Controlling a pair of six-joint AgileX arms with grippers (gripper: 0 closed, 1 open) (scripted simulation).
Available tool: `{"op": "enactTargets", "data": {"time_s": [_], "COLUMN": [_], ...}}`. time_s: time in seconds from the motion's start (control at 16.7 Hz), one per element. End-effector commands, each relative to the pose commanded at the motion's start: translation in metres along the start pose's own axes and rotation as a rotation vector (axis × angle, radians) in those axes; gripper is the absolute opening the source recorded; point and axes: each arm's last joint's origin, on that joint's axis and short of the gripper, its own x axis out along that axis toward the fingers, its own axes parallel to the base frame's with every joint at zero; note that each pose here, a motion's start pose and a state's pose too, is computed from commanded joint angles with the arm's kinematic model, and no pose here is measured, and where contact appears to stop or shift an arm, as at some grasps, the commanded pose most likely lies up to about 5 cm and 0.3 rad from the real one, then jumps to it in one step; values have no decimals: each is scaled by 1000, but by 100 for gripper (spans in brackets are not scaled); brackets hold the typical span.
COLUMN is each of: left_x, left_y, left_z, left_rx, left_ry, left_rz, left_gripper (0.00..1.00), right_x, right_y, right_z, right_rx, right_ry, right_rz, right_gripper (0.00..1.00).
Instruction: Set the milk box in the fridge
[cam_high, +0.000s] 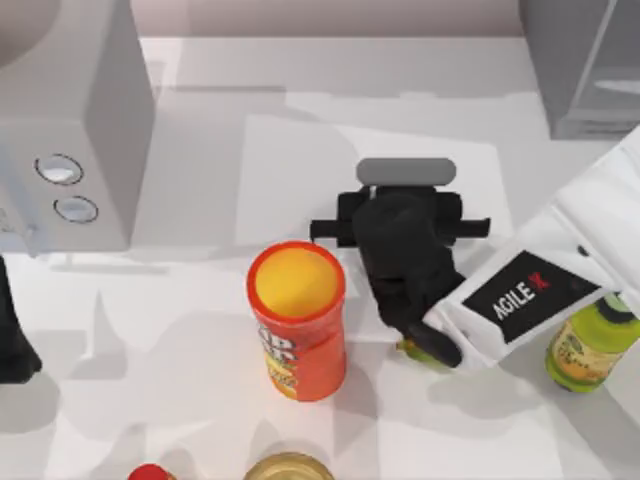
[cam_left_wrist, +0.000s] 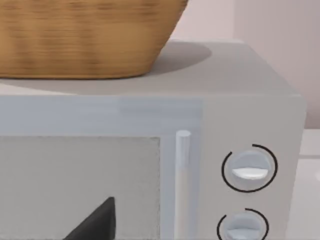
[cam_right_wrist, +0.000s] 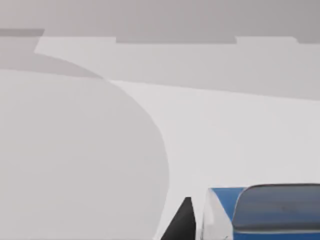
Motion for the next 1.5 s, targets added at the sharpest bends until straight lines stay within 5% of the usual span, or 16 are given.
{"op": "enactTargets", "data": {"time_s": [0.9,1.26,1.5], "left_x": [0,0,0], "left_y": [0,0,0], "left_z": [0,0,0], "left_rx": [0,0,0], "left_ry": [0,0,0], "left_rz": [0,0,0], "left_gripper": [100,100,100], "right_x": [-43,-44,-57], "right_y": [-1,-3,-44], "right_z": [136,136,146], "right_rx": [-4,-4,-8], "right_ry": [7,13,52], "right_rz": [-1,2,6], "right_gripper": [0,0,0]}}
